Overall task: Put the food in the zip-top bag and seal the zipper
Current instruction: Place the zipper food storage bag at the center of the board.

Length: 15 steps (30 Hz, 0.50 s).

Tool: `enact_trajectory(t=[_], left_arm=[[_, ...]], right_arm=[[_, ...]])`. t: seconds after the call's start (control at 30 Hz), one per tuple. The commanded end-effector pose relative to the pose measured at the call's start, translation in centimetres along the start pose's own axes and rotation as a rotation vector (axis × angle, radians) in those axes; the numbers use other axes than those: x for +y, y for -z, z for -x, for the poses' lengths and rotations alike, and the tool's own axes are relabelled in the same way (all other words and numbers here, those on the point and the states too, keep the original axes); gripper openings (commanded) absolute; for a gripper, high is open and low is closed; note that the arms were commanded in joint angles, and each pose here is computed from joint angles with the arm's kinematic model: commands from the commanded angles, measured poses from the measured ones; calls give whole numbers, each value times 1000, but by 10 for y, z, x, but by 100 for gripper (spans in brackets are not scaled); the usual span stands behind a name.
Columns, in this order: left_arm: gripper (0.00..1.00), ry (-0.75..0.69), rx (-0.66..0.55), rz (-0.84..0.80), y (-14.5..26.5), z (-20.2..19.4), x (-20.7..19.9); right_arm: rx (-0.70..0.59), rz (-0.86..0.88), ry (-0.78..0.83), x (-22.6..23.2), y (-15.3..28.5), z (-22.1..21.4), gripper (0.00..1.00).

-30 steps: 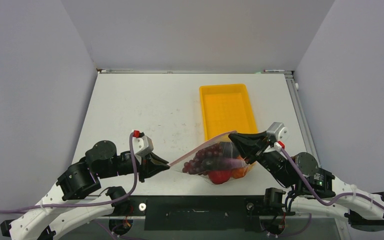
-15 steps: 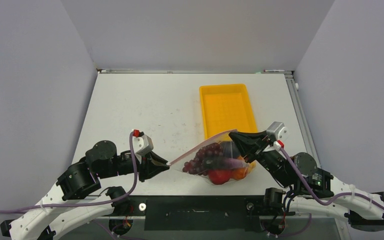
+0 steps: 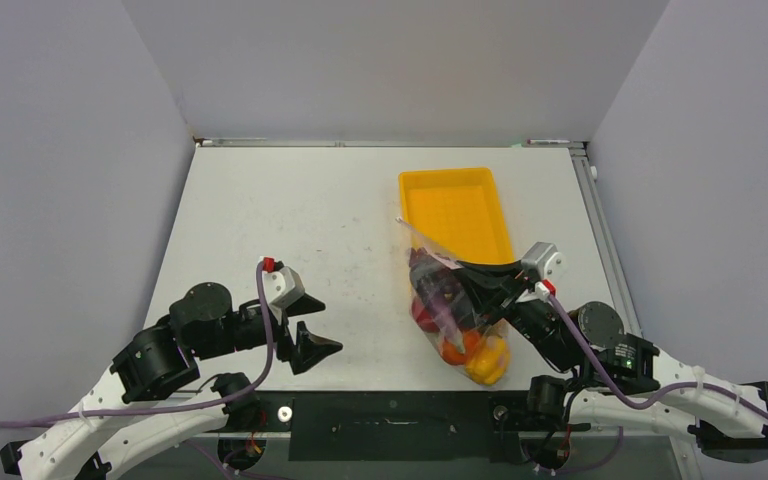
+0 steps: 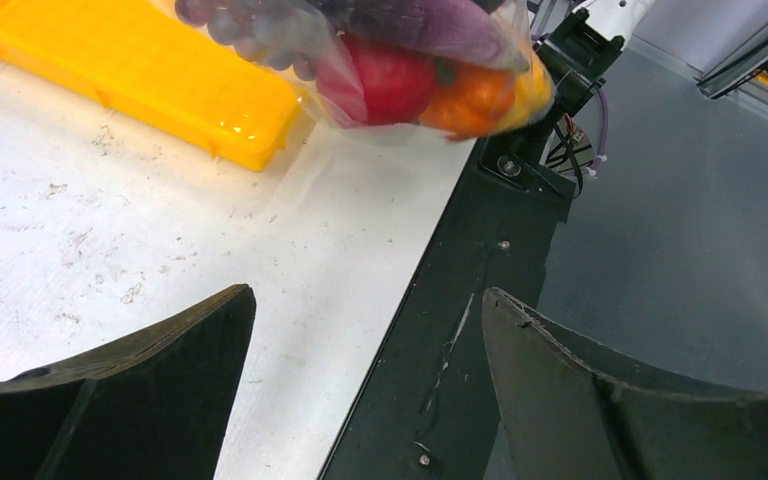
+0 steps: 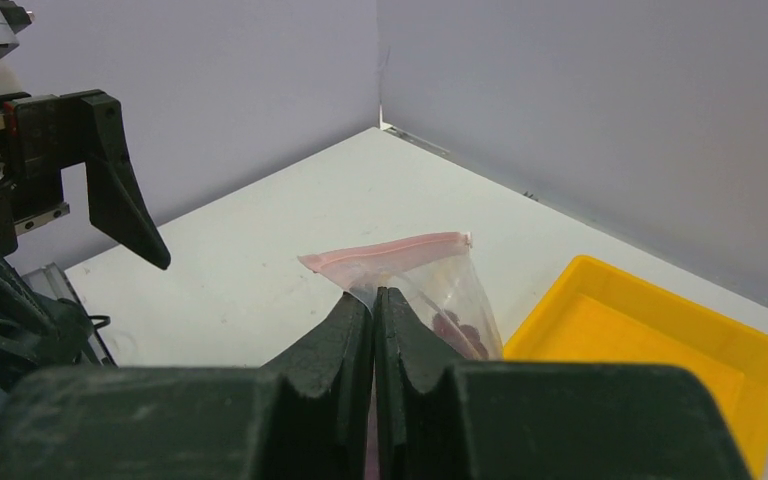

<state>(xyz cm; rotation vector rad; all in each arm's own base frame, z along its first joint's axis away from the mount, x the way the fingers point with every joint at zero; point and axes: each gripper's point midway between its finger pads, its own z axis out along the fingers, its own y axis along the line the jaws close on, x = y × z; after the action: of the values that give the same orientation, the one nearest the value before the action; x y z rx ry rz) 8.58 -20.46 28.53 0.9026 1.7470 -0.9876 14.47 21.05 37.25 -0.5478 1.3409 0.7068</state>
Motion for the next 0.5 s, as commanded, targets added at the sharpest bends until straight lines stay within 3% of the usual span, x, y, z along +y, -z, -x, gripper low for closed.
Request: enact_trajectory(t=[0.0, 0.47], left_arm=[[82, -15, -74, 22, 3, 23, 1], [90, -19, -170, 39, 7, 50, 1]], right_arm=[[-148, 36, -63, 5, -1, 50, 5], [-112, 117, -76, 28, -14, 32, 5]])
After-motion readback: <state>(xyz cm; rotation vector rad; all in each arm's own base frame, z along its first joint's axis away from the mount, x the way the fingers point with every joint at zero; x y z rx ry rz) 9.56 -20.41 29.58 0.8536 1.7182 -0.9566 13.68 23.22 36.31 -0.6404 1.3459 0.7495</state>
